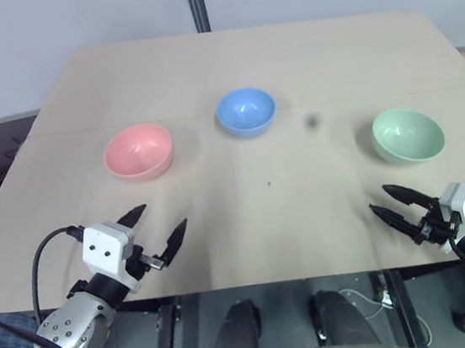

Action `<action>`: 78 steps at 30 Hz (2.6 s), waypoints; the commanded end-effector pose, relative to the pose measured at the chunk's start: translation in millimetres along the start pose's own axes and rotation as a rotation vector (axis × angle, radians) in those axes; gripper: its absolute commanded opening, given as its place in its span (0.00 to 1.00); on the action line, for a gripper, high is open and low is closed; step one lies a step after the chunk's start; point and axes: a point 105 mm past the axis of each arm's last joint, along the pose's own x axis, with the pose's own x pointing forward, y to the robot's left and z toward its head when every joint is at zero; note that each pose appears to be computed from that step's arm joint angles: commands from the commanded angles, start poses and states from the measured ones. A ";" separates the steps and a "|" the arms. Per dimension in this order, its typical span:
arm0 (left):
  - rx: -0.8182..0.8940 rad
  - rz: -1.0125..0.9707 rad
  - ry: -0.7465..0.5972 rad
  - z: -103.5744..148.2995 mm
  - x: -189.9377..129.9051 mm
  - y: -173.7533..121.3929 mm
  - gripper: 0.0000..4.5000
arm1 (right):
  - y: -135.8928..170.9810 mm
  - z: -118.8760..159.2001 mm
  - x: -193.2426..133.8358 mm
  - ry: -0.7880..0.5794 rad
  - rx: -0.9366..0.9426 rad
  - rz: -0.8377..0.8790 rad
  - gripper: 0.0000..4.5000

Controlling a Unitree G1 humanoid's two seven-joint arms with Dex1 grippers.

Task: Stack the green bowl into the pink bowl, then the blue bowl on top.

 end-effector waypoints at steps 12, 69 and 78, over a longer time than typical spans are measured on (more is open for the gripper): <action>0.004 -0.013 -0.027 6.2 -4.1 -3.2 1.00 | 1.0 11.3 1.2 -0.023 -0.046 0.030 0.57; 0.469 -0.204 0.424 -1.7 104.6 93.3 0.61 | 29.0 96.2 32.9 -0.175 -0.091 0.171 0.58; 0.523 -0.237 0.403 6.1 110.0 95.1 0.02 | 29.4 93.6 29.7 -0.170 -0.089 0.151 0.58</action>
